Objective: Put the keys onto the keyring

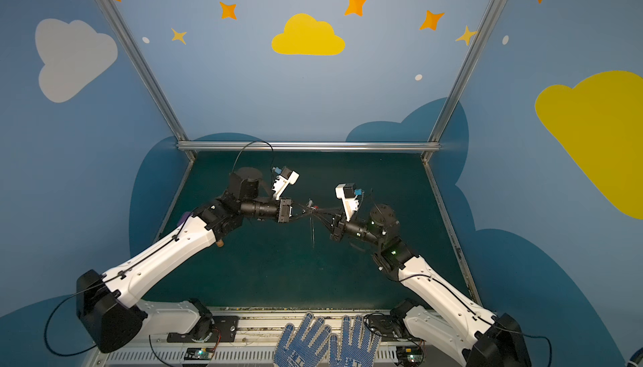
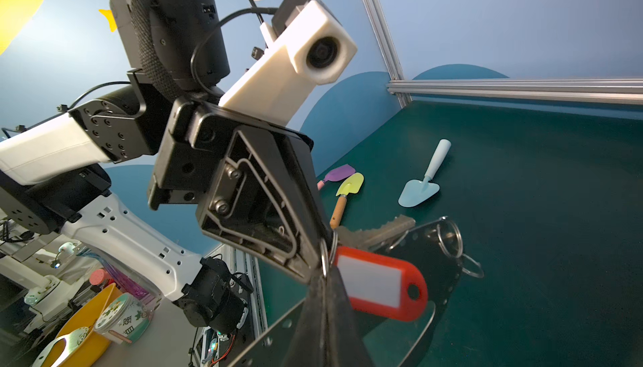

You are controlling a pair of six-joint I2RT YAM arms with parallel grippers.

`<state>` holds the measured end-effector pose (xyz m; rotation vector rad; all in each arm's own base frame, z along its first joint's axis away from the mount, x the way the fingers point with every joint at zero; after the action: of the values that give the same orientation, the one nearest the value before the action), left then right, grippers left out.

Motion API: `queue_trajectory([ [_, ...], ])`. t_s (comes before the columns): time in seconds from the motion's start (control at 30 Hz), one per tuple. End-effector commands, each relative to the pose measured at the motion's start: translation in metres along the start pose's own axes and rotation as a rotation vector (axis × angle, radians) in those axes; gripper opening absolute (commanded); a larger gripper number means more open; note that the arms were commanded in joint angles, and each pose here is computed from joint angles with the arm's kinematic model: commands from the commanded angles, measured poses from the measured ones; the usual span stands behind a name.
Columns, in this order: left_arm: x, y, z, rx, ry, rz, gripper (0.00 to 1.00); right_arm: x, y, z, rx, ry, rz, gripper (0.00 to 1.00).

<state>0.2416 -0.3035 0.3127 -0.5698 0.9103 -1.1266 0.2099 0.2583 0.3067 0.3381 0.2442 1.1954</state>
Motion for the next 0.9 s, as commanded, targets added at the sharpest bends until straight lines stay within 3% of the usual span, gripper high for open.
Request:
queue_trajectory([
  [0.0,0.001,-0.022,0.001,0.059,0.004,-0.084,0.04,0.001,0.009,0.011,-0.017,-0.013,0.034,0.00],
  [0.13,-0.003,-0.017,0.000,0.066,-0.012,-0.039,0.04,-0.002,0.005,0.007,-0.014,0.005,0.012,0.00],
  [0.27,-0.002,-0.006,-0.003,0.053,0.008,0.018,0.04,-0.009,0.000,0.007,-0.007,0.010,-0.028,0.18],
  [0.43,0.006,0.006,-0.008,0.031,0.073,0.039,0.04,-0.021,0.002,0.022,-0.027,0.008,-0.041,0.20],
  [0.6,0.008,0.007,-0.009,0.033,0.087,0.030,0.04,-0.024,0.004,0.021,0.004,0.065,0.025,0.18],
  [0.73,0.008,0.002,-0.010,0.048,0.098,0.005,0.04,-0.019,0.002,0.015,0.035,0.115,0.066,0.25],
  [0.87,0.006,-0.003,-0.011,0.060,0.107,-0.019,0.04,-0.014,0.003,0.009,0.057,0.153,0.121,0.25],
])
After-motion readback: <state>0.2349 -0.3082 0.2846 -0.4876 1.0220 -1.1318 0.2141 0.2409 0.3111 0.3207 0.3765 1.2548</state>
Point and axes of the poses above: each gripper's point midway between its finger pads, its own x axis out along the fingers, its own y axis along the line the jaws close on, z = x × y, the point moved 2 cm from there along -x, back along the fingers, and after that the axes turned 4 degrees about -x, right-handed, at the moved point
